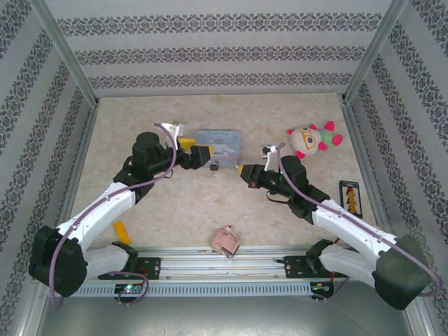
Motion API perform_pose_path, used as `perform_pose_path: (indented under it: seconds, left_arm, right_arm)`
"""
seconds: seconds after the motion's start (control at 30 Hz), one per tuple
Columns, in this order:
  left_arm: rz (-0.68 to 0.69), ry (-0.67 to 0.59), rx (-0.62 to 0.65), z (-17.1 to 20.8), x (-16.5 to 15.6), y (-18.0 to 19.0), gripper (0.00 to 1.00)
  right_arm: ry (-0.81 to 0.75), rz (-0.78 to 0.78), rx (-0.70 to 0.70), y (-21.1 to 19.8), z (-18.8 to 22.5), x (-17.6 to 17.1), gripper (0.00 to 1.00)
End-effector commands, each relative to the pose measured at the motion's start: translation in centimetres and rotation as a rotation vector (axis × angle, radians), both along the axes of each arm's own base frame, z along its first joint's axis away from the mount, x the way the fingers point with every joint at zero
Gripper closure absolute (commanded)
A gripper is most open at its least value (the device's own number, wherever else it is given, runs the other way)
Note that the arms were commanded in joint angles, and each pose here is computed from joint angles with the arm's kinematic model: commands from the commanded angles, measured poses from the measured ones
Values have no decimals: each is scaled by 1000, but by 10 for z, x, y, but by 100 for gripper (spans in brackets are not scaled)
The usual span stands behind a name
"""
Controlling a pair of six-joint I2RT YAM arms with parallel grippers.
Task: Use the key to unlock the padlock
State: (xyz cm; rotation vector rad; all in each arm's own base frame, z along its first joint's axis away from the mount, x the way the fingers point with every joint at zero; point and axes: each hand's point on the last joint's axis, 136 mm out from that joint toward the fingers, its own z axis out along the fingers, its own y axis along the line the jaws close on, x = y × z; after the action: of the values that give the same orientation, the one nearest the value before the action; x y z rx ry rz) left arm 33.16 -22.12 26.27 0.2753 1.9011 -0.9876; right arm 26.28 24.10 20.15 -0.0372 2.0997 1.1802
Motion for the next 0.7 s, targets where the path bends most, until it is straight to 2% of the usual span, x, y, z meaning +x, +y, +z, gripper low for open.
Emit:
perform_pose_path:
  seconds: [0.0,0.17,0.3,0.67]
  left_arm:
    - [153,137,110,-48,8,10,1]
    - [209,268,267,-103,9,2,1]
    - [229,294,327,-130,15,-8,0]
    - [278,329,413,-184,45,-23,20]
  right_arm:
    - [80,-115,-152,-26,-36,-2,100]
    - [123,-142,-171,-30,-55,-2,100]
    - [147,-164,-203,-33,-67,2,100]
    - [210,-190,-249,-36,-90,11,100]
